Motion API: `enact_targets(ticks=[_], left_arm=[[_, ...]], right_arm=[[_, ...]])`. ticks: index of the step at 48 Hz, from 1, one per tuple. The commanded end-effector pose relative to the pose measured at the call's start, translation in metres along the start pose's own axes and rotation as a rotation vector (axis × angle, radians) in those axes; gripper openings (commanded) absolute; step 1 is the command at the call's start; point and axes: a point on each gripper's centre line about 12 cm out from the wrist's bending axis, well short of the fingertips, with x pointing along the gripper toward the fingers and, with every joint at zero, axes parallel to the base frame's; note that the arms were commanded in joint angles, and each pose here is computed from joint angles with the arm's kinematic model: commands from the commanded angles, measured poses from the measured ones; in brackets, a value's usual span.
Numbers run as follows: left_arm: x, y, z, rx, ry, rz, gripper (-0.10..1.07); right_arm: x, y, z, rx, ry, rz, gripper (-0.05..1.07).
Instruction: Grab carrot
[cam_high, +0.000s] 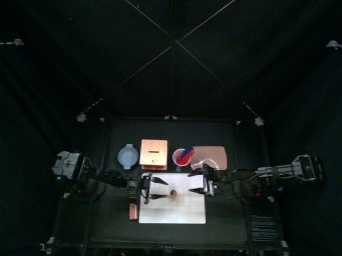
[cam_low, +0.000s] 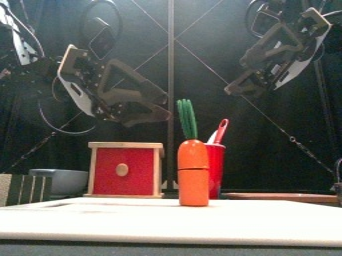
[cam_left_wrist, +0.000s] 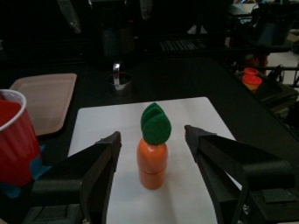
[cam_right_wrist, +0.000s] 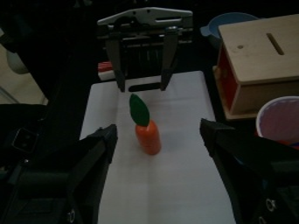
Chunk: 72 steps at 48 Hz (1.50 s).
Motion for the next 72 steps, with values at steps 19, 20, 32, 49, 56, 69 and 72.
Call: enact_targets(ticks=[19,20,32,49,56,69,72], left_arm=[[0.033,-0.007,-0.010,-0.018,0.003,0.009,0.92],[0.034,-0.006,-0.011,-0.020,0.004,0.013,0.92],[0.041,-0.002,-0.021,-0.051,0.027,0.059,0.92],[0.051,-0.003,-0.029,-0.057,0.078,0.057,0.92],[0.055,-0.004,-0.033,-0.057,0.119,0.051,0.92],[0.059,-0.005,-0.030,-0.061,0.139,0.049,0.87],[0.059,-0.005,-0.029,-0.061,0.136,0.048,0.85]], right_arm=[[-0.004,0.002,0.003,0.023,-0.018,0.003,1.03],[-0.004,0.002,0.002,0.023,-0.018,0.004,1.03],[-0.005,0.001,0.000,0.028,-0.011,0.001,1.03],[-0.005,0.001,-0.003,0.029,-0.005,0.002,1.03],[-0.005,0.001,-0.004,0.029,-0.004,0.000,1.03],[-0.005,0.000,-0.006,0.037,0.001,-0.002,1.03],[-0.006,0.000,-0.007,0.037,0.003,-0.002,1.03]])
